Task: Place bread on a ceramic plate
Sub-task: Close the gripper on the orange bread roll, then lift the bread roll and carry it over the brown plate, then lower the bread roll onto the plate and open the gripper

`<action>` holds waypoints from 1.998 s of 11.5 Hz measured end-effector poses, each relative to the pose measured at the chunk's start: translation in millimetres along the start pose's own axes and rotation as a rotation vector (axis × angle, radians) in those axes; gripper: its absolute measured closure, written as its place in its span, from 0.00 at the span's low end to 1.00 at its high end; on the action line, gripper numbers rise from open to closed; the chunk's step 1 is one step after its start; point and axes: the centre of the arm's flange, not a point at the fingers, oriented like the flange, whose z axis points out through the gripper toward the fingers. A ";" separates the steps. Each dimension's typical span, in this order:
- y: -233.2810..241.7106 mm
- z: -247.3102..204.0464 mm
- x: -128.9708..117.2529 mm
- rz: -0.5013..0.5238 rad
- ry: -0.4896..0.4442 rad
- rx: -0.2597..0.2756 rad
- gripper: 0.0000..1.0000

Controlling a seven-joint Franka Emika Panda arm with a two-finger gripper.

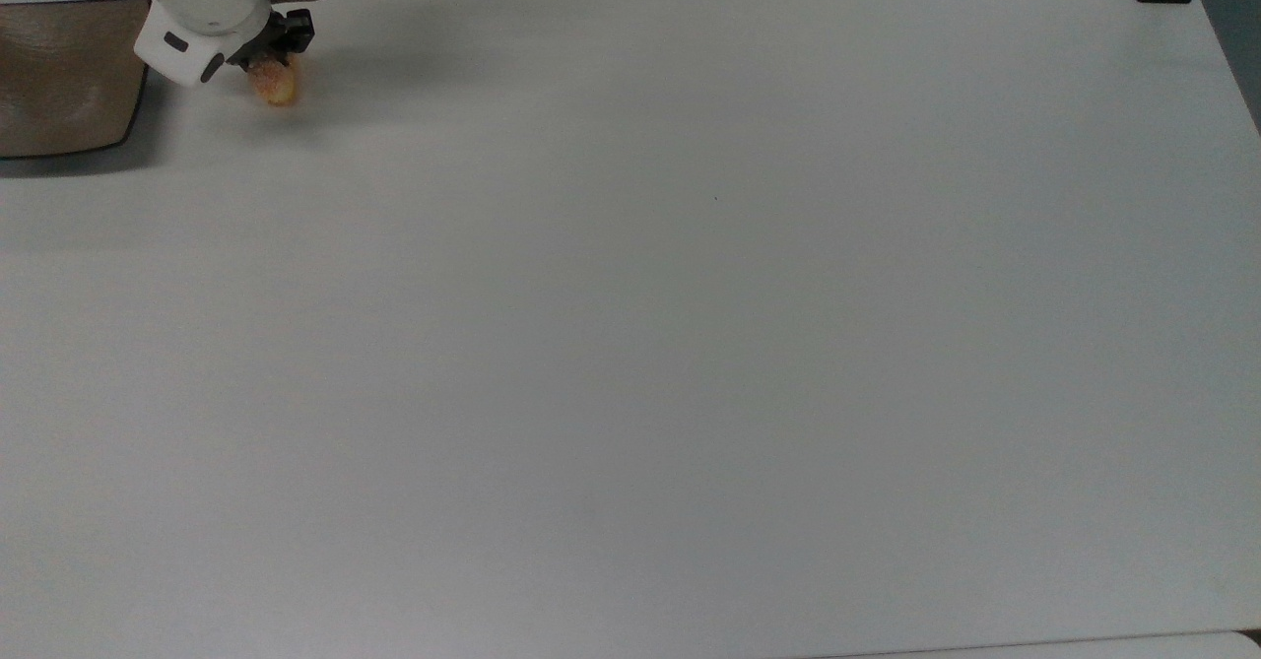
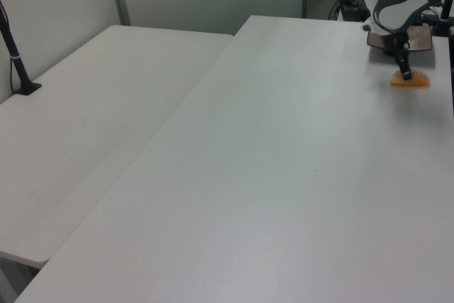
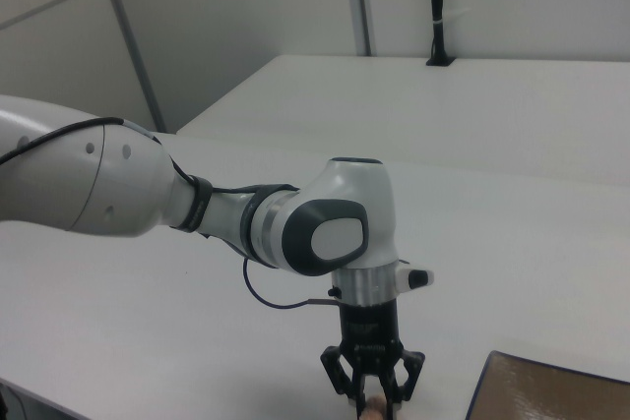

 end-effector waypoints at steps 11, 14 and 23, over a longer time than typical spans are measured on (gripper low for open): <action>63.8 -98.7 -38.5 0.169 0.278 -0.128 0.58; 102.8 -77.4 -67.3 0.267 0.320 -0.151 0.57; 112.1 -58.4 -69.6 0.296 0.308 -0.125 0.00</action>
